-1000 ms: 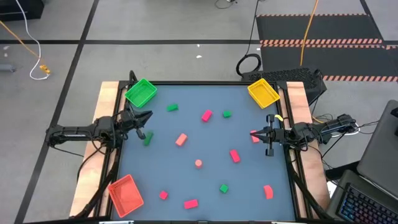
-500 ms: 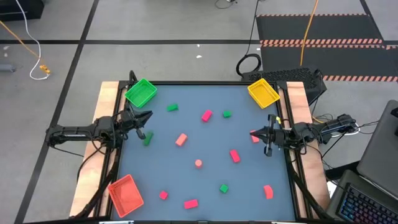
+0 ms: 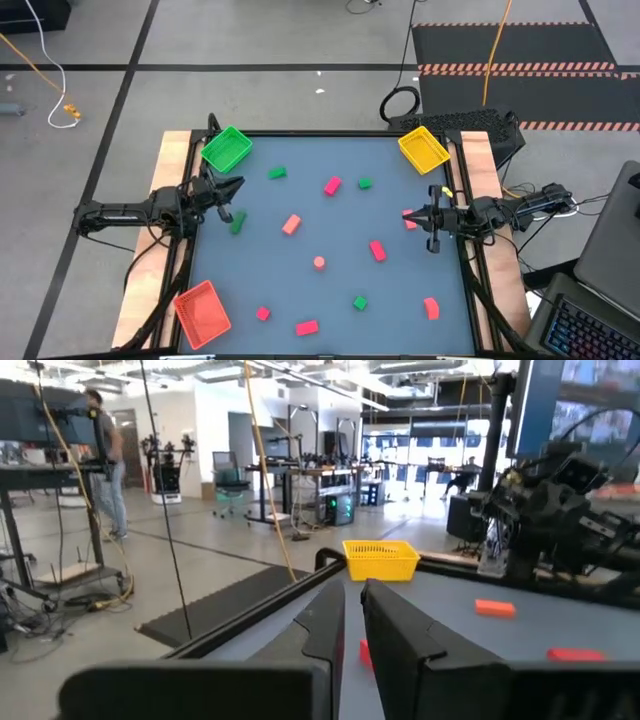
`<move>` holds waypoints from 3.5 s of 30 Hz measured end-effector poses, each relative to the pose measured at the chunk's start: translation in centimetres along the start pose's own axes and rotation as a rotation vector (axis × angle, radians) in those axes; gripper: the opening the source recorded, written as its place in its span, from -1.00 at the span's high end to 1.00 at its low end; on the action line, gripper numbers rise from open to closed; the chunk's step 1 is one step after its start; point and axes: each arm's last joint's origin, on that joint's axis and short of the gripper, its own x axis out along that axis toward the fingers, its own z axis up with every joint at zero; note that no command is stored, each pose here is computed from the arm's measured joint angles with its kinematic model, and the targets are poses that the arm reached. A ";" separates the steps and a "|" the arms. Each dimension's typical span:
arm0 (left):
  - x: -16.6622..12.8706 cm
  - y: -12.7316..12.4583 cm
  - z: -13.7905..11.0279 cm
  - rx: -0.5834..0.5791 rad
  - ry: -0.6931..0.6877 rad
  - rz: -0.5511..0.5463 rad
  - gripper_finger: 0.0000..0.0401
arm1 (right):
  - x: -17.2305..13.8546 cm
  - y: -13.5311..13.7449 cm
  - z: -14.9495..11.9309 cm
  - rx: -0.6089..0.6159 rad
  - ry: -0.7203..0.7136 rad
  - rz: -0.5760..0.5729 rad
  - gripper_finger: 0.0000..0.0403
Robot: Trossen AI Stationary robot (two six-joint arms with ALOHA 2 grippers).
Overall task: Sort & place blocks by color
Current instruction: Put the orange block into the orange bin
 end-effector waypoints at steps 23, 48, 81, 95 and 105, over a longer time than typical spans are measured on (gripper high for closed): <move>0.0 0.0 -0.2 -0.336 0.020 0.003 0.77 | 0.1 -0.5 0.2 0.404 -0.007 -0.167 0.87; 3.2 -0.9 7.9 -0.081 0.227 0.127 -0.54 | 7.6 -4.3 4.3 0.491 0.866 -0.624 -0.28; 14.9 -1.0 10.5 0.054 0.428 0.211 -0.65 | 10.7 -3.8 -1.7 0.750 1.234 -0.596 -0.54; 14.8 -1.0 10.4 0.057 0.438 0.212 -0.65 | 14.4 -6.6 -4.5 0.651 1.048 -0.543 -0.49; 14.6 -0.9 9.6 0.076 0.514 0.217 -0.65 | 11.5 -5.2 -4.7 0.870 1.363 -0.522 -0.49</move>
